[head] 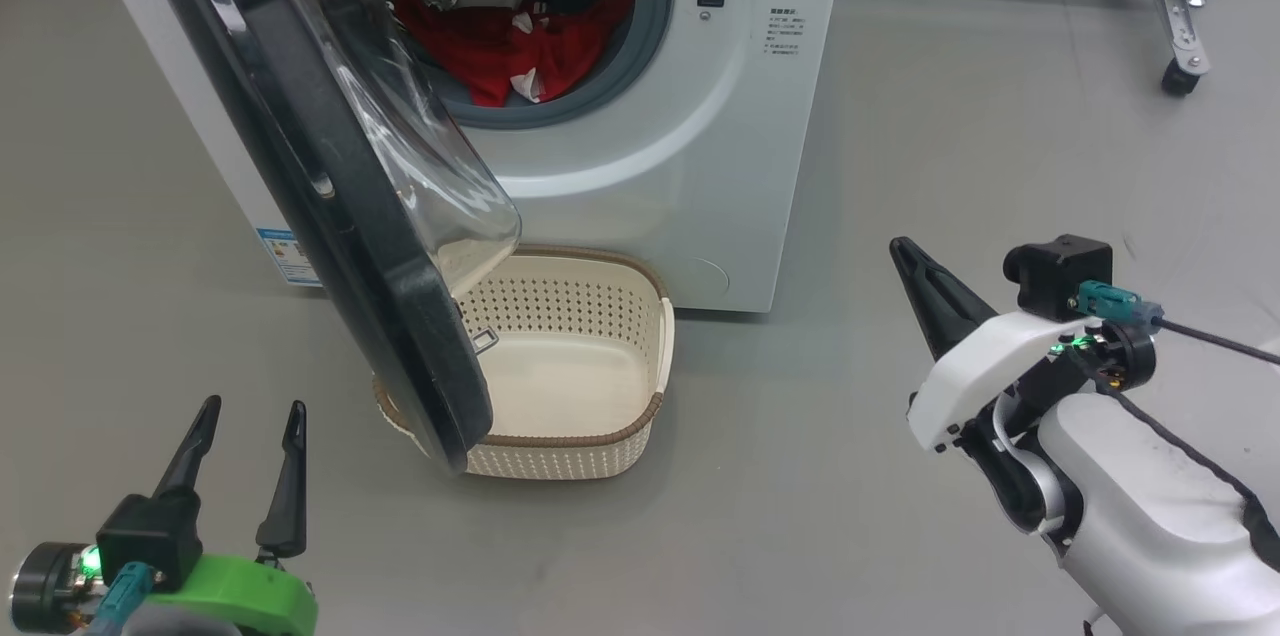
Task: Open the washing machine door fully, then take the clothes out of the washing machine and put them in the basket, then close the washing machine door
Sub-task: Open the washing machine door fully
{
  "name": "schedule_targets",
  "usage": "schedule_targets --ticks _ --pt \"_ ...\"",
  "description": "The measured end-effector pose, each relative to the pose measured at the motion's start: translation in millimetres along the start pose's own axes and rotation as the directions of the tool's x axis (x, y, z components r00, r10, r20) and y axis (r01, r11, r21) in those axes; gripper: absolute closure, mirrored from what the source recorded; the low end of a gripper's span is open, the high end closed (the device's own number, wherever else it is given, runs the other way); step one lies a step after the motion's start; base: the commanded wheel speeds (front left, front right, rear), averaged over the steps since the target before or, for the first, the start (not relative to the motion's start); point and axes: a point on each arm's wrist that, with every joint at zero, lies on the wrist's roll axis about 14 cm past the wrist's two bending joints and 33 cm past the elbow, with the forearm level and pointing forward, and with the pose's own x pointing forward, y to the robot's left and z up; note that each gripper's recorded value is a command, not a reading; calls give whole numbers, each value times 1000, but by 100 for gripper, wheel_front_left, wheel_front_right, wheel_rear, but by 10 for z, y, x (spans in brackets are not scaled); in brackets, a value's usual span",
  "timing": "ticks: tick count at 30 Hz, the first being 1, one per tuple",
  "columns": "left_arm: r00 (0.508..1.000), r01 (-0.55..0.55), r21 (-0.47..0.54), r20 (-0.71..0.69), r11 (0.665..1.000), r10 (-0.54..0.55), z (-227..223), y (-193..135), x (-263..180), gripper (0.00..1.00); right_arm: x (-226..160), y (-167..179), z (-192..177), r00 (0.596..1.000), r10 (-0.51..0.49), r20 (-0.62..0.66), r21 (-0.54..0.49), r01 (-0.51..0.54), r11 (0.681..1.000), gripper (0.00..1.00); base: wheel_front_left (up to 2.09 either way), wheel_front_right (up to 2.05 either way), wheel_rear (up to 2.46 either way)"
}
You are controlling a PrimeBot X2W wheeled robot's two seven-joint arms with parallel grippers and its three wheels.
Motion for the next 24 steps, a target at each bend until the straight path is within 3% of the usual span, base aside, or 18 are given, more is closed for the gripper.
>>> schedule_targets --ticks 4,7,13,24 --pt "1000 18 -2 3 1000 -18 7 -58 30 0 -134 -152 44 997 -55 62 -105 61 993 100 0 0 0" --pt "1000 28 -4 5 1000 -28 9 -93 45 0 -244 -198 18 989 -97 111 -81 106 991 100 0 0 0" --pt "999 45 -4 -11 999 -45 -48 -150 45 0 -445 -237 -245 985 -157 71 -25 159 987 100 0 0 0" --pt "997 70 -18 -9 997 -70 -55 -273 115 0 -745 -432 -357 962 -260 82 -1 261 965 100 0 0 0"
